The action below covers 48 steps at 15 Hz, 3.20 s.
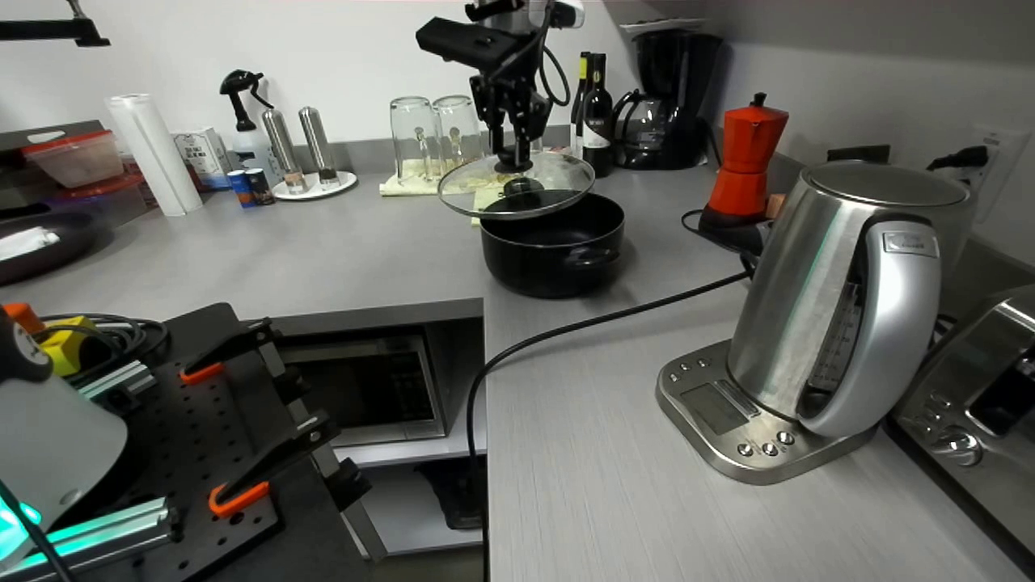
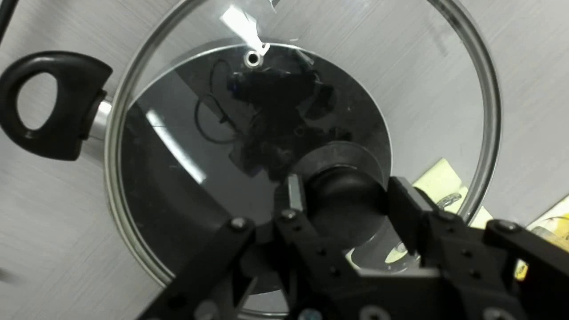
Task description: Put the glass lid on the black pot.
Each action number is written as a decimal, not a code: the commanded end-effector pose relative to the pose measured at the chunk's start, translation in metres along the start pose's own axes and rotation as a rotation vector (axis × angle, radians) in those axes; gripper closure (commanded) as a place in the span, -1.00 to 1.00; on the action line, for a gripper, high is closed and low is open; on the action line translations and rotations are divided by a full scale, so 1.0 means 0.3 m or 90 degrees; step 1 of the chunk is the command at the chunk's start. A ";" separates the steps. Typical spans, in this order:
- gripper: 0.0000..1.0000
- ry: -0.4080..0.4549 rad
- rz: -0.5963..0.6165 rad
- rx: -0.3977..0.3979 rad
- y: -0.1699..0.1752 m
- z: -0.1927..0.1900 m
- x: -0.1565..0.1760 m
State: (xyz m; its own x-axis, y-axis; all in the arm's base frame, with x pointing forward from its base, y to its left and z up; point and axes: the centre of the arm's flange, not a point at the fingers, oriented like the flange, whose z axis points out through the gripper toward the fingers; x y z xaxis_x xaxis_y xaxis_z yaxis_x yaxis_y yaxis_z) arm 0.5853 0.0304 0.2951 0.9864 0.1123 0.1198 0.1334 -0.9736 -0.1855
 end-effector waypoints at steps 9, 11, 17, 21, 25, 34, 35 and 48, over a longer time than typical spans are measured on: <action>0.51 -0.039 -0.017 0.007 0.056 0.065 0.249; 0.51 -0.044 -0.016 0.010 0.067 0.091 0.256; 0.51 -0.046 -0.002 0.019 0.114 0.145 0.247; 0.51 -0.044 0.008 0.021 0.142 0.157 0.230; 0.51 -0.041 0.013 0.025 0.158 0.161 0.226; 0.51 -0.028 0.028 0.035 0.191 0.173 0.222; 0.51 -0.026 0.030 0.037 0.197 0.175 0.219; 0.51 0.017 0.028 0.041 0.173 0.202 0.221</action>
State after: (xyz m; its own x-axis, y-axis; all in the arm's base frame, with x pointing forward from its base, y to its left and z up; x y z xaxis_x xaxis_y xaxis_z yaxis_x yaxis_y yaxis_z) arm 0.6627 -0.0042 0.2324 0.9934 0.0524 0.1022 0.0761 -0.9668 -0.2437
